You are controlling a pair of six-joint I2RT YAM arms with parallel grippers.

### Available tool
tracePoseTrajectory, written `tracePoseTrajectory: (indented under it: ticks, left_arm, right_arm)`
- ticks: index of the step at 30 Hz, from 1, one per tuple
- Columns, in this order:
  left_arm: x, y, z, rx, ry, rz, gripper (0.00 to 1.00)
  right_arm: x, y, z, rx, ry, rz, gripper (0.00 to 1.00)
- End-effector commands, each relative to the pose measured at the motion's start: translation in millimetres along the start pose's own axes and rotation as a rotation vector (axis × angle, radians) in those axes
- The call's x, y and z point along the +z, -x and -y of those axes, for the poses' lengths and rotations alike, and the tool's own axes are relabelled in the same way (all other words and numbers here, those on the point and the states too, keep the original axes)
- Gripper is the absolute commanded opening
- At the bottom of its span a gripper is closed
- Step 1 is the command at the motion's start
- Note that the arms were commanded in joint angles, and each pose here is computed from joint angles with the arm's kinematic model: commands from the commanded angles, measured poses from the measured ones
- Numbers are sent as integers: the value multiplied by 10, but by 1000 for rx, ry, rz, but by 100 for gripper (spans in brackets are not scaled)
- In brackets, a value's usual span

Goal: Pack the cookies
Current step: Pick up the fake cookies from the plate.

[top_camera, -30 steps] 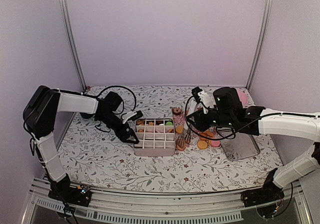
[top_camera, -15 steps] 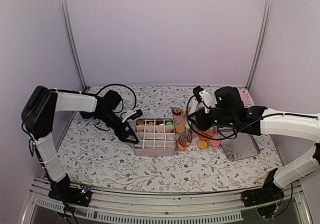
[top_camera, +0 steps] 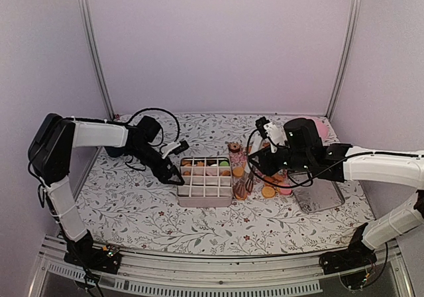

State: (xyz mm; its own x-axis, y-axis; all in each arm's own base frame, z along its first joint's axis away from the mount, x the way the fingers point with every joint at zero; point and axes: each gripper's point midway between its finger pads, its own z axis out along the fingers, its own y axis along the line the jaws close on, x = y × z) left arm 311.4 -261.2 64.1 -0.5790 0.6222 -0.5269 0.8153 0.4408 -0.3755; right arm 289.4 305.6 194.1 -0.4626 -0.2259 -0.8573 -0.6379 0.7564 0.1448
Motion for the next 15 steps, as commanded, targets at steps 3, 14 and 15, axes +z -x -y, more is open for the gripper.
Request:
tracePoseTrajectory:
  ticks: [3, 14, 15]
  left_arm:
    - [92, -166, -66, 26, 31, -28, 89]
    - [191, -264, -261, 8, 116, -72, 84]
    - [186, -260, -257, 11, 115, -71, 84]
  right_arm:
    - [3, -13, 8, 26, 8, 13, 35]
    - [-41, -35, 114, 20, -43, 12, 35]
    - [-57, -32, 134, 20, -49, 15, 35]
